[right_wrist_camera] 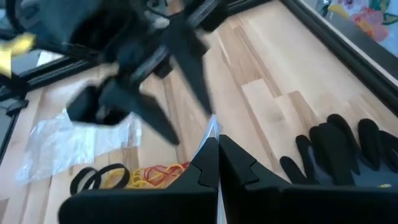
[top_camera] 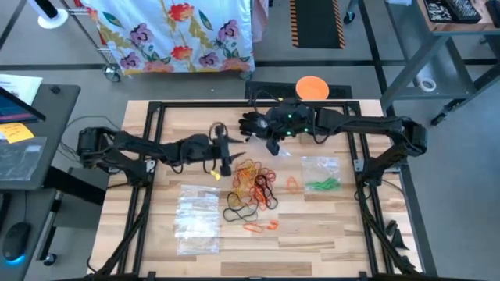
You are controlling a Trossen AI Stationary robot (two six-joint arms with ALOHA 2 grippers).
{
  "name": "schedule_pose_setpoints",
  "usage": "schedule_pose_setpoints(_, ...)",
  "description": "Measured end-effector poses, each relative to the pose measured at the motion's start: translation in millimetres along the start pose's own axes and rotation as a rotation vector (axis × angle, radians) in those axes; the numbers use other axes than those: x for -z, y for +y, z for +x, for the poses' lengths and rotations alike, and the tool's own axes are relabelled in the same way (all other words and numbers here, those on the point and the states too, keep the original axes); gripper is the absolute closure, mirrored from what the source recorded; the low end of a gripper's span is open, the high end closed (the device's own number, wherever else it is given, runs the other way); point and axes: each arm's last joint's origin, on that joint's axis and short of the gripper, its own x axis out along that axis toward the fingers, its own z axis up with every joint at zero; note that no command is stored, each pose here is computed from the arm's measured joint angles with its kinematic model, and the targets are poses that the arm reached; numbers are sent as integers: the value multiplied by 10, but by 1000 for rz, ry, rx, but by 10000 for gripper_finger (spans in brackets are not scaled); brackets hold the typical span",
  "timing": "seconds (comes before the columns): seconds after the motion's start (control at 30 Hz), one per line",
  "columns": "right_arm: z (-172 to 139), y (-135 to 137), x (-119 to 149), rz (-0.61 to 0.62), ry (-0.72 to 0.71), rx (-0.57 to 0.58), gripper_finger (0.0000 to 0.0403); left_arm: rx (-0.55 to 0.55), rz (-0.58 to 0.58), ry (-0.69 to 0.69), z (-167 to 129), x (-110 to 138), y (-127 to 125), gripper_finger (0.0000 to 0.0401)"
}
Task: Sort rubber bands
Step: Put the orange rubber band into the transparent zip bag
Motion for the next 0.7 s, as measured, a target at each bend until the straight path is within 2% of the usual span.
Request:
schedule_pose_setpoints(0.27,4,33,-12,-10,-12,-31,403,169,-246,-68,103,40,305,215)
schedule_pose_setpoints(0.5,6,64,-24,-16,-23,-67,403,236,-254,-115,137,-78,340,208)
schedule_pose_setpoints(0.7,12,109,-36,-21,-40,-80,403,235,-274,-104,156,-110,352,194)
